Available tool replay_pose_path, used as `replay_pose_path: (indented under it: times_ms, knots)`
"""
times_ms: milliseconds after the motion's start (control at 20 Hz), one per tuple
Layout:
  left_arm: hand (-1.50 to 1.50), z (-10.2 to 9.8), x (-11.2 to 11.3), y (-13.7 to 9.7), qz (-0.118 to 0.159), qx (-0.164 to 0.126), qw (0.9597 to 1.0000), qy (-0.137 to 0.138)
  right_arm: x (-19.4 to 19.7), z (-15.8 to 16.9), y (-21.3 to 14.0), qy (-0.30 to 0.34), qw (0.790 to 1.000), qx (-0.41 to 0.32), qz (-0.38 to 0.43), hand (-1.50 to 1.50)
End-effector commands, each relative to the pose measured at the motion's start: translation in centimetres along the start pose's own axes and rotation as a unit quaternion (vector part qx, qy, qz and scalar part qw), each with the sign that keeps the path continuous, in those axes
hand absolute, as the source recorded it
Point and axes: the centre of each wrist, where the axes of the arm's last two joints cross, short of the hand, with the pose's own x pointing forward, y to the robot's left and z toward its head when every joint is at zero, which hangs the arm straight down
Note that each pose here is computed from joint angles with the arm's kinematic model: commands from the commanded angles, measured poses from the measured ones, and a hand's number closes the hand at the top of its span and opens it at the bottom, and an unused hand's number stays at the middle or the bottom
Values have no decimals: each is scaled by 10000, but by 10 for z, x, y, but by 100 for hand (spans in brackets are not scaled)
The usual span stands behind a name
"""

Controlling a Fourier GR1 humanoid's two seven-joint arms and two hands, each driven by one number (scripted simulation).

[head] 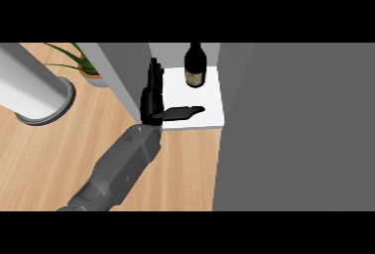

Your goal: Pick up the wine, place it into the cabinet and close the cabinet

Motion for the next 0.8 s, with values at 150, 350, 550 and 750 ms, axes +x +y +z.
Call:
replay_pose_path:
  times_ms: [150,350,550,750]
  knots:
    - [-150,44,12,-35,-10,-135,9999,31,6,24,0,-86,9996,-263,32,-150]
    - [-150,87,11,-41,-93,-215,9997,-62,27,25,-7,-76,9998,-151,142,-150]
    - [-150,118,30,-49,153,-281,9994,-131,20,25,-18,-125,9993,-297,182,-150]
    - [-150,129,54,-36,402,-234,9987,-220,19,21,-7,-46,9994,-308,126,-150]
